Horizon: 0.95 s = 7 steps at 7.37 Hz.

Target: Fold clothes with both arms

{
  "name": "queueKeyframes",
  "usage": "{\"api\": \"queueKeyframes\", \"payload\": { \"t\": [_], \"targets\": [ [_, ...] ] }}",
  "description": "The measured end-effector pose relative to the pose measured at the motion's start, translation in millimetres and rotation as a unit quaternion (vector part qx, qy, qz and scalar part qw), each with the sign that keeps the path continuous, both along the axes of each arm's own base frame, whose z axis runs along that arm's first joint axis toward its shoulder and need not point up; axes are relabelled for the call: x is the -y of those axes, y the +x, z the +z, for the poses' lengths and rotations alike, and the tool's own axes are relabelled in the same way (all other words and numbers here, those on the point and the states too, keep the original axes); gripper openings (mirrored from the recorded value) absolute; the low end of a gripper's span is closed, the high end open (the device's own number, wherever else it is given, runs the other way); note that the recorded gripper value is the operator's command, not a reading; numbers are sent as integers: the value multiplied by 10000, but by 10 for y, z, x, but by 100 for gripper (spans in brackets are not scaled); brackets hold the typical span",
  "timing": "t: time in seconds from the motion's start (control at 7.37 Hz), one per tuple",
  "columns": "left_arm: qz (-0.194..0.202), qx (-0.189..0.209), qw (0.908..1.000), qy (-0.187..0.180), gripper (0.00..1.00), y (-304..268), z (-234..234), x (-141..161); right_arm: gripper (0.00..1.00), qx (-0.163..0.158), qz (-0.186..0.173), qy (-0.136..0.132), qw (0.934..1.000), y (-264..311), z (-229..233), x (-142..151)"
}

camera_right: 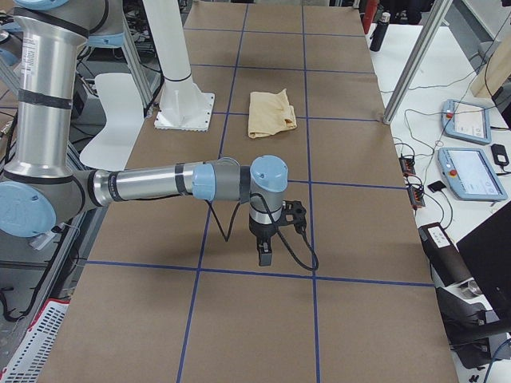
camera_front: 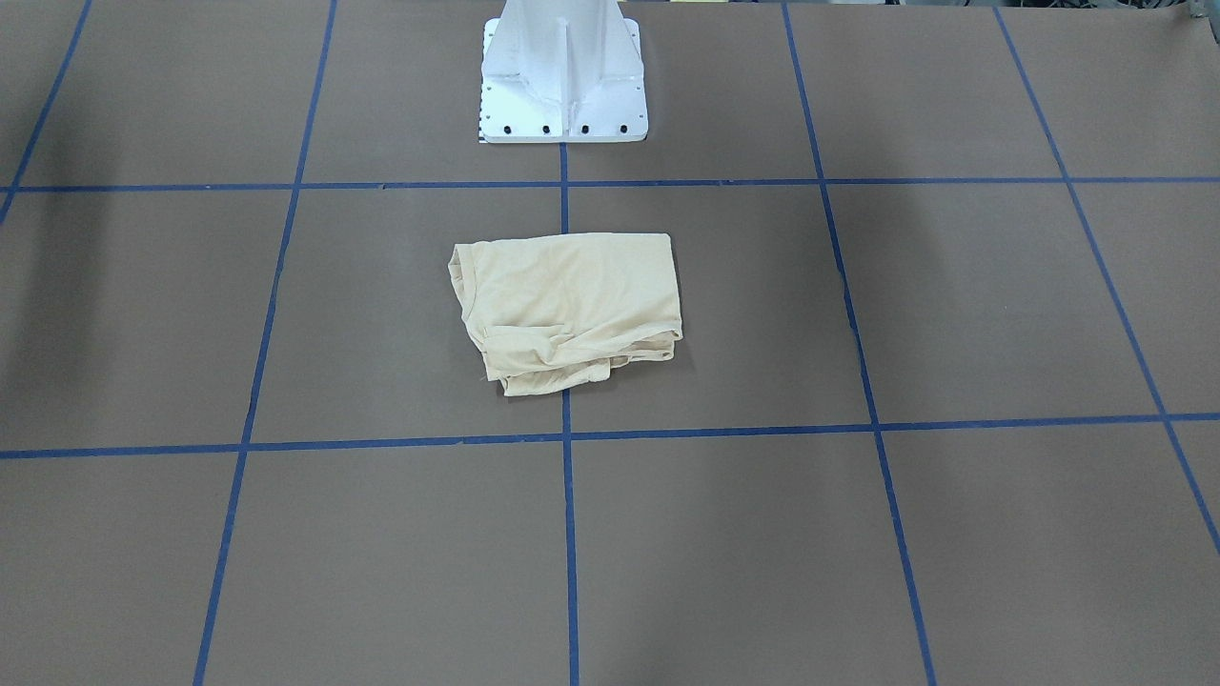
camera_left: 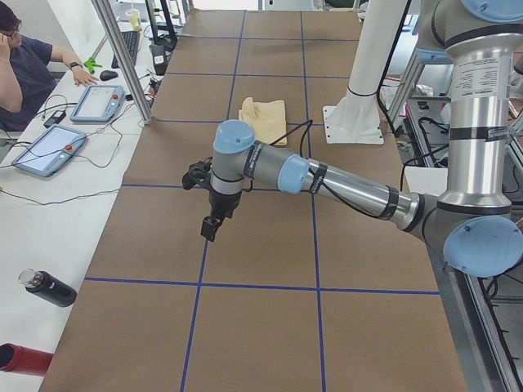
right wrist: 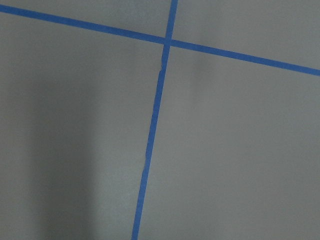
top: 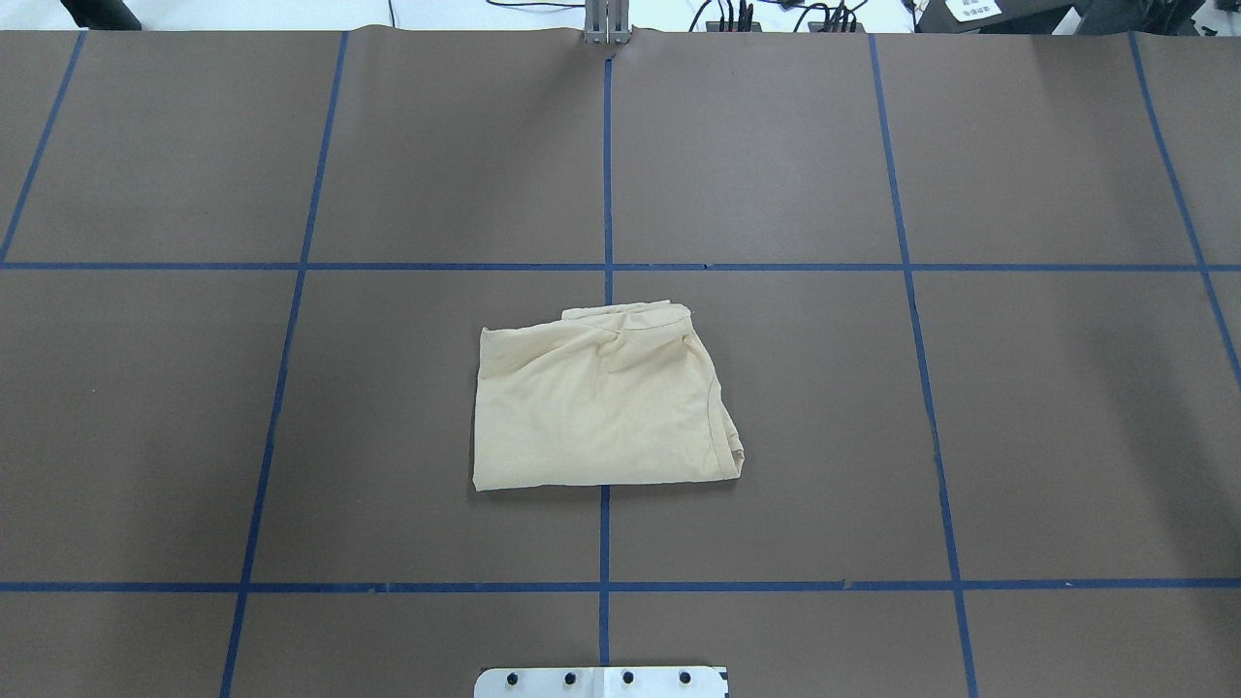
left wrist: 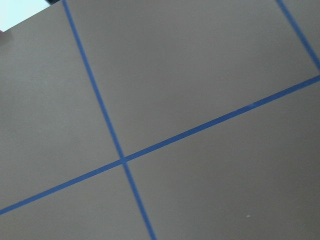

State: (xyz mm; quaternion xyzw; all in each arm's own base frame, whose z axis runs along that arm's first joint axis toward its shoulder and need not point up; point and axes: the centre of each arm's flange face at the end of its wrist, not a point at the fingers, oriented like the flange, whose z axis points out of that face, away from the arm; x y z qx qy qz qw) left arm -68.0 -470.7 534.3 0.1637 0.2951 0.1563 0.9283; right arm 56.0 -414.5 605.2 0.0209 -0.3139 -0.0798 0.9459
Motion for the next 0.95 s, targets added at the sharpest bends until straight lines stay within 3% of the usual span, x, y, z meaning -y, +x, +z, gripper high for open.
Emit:
{"api": "queueKeyframes", "payload": {
  "t": [0.41, 0.95],
  "targets": [
    [-104, -492, 9986, -145, 100, -280, 463, -485, 100, 123, 266, 155, 9994, -92, 38, 67],
    [-152, -569, 9979, -264, 100, -274, 705, -735, 100, 171, 223, 165, 9995, -216, 111, 14]
  ]
}}
